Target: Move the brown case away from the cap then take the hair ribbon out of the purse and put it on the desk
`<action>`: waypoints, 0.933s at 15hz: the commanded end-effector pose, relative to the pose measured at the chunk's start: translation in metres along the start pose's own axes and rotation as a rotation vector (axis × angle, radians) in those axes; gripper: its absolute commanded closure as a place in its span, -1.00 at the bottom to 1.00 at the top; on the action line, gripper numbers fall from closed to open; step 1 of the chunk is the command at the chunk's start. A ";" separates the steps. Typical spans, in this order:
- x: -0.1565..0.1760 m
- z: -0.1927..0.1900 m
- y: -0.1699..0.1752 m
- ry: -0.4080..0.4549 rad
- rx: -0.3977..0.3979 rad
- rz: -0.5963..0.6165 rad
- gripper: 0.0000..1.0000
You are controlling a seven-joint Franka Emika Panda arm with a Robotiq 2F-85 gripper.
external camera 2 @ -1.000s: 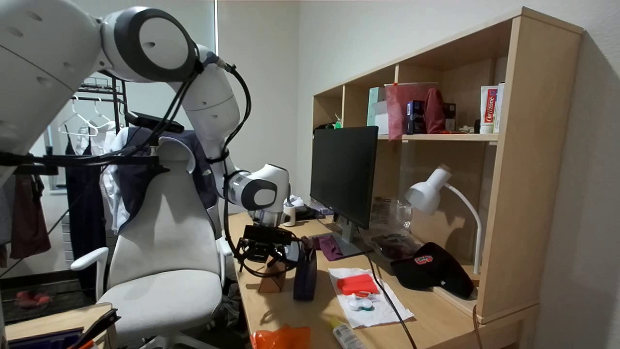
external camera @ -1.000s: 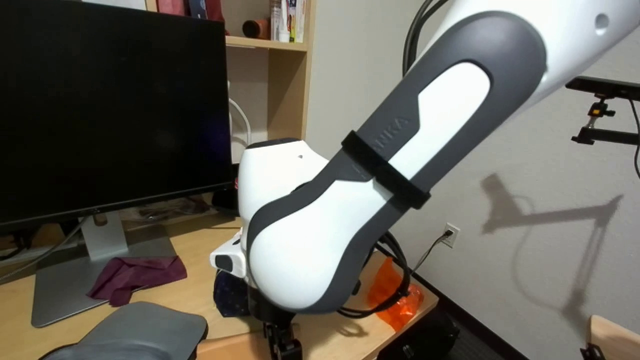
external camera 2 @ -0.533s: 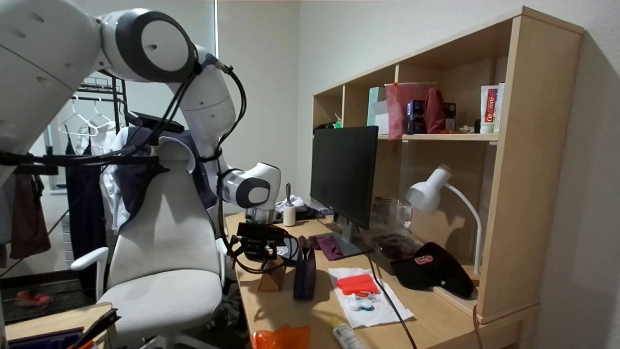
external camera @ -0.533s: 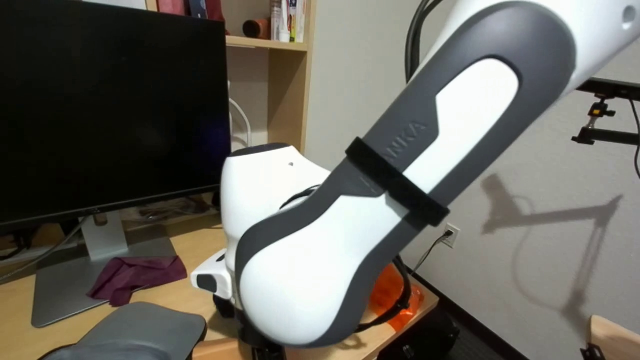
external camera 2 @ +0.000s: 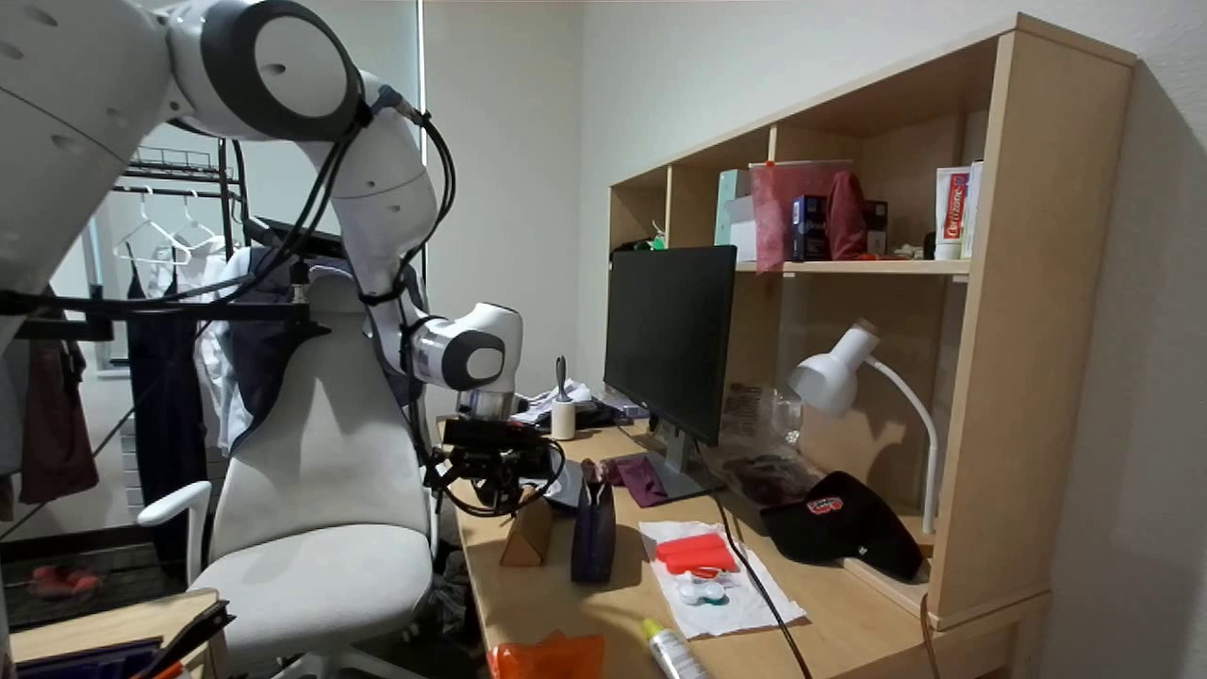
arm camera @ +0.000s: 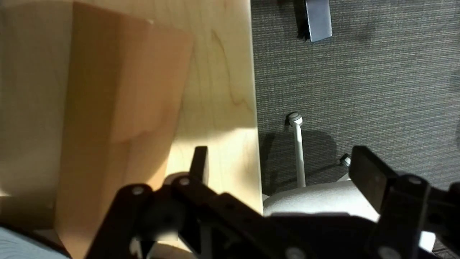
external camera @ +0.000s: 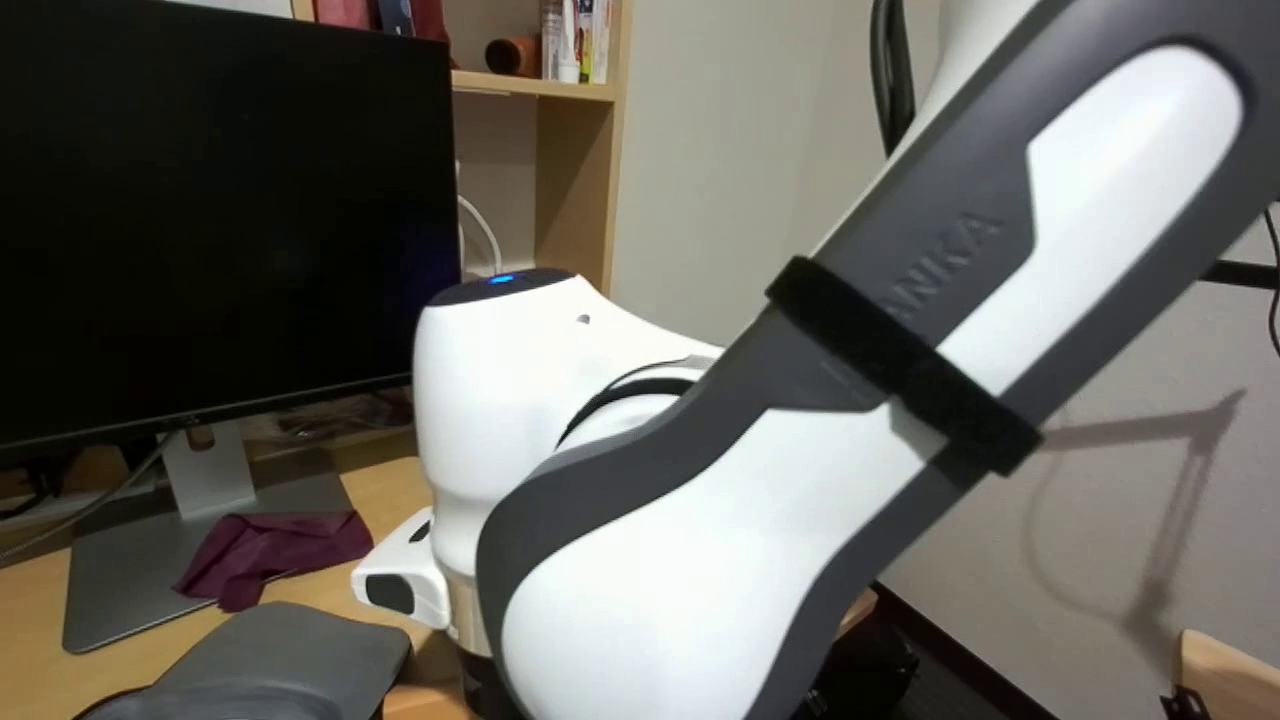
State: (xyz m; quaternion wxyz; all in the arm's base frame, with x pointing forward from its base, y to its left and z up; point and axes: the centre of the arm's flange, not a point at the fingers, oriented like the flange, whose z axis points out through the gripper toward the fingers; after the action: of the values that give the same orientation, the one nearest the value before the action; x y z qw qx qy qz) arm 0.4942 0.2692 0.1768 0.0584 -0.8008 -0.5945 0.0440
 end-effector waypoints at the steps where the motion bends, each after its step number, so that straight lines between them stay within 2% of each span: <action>1: -0.012 -0.026 -0.017 -0.007 -0.076 0.019 -1.00; 5: -0.021 -0.041 0.004 -0.005 -0.146 0.067 -1.00; 9: -0.036 -0.036 0.042 -0.023 -0.198 0.100 -1.00; 14: -0.046 -0.008 0.068 -0.007 -0.124 0.106 -1.00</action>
State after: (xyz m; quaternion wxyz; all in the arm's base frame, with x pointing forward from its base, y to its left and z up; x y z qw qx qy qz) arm 0.5338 0.2065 0.1961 -0.0138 -0.8350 -0.5498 0.0153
